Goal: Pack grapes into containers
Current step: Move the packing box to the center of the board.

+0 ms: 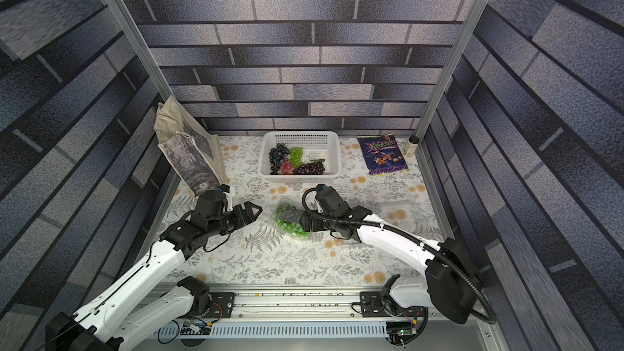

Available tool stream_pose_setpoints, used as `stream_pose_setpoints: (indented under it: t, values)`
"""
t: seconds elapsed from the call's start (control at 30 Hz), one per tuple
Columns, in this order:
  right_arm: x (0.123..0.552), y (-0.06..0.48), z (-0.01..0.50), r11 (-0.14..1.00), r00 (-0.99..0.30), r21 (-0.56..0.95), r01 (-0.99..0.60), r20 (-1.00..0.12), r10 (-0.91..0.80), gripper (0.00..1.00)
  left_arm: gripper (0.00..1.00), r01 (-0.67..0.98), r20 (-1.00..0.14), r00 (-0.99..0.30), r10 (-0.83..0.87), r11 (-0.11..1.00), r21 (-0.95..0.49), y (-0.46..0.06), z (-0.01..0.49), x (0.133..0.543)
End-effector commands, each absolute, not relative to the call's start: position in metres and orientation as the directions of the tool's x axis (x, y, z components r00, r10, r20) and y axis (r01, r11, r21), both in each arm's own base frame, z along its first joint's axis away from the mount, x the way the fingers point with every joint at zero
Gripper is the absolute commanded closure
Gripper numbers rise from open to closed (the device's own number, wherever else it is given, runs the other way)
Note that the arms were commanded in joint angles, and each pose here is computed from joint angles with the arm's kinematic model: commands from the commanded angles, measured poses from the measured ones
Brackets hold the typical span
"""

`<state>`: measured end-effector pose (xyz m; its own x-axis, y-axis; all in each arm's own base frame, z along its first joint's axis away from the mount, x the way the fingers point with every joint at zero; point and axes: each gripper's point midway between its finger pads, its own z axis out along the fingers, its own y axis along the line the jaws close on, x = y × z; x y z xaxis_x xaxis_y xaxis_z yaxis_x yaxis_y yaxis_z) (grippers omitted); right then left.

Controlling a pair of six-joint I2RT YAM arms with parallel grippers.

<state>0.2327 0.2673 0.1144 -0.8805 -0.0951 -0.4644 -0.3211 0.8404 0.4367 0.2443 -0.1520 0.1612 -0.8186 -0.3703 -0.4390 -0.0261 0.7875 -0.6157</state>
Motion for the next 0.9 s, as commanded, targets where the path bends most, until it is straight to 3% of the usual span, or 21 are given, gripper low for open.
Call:
stream_pose_setpoints:
  t: [0.0,0.87]
  values:
    - [0.236,0.264,0.101,0.855,-0.893,0.427,-0.295,-0.441,-0.088,0.04,0.10,-0.002,-0.461,-0.822,-0.334,0.812,-0.584,-0.150,0.168,0.241]
    - [0.276,0.364,0.097,0.702,-0.878,0.576,-0.419,-0.454,-0.151,0.10,0.09,-0.005,-0.478,-0.808,-0.345,0.815,-0.579,-0.146,0.174,0.242]
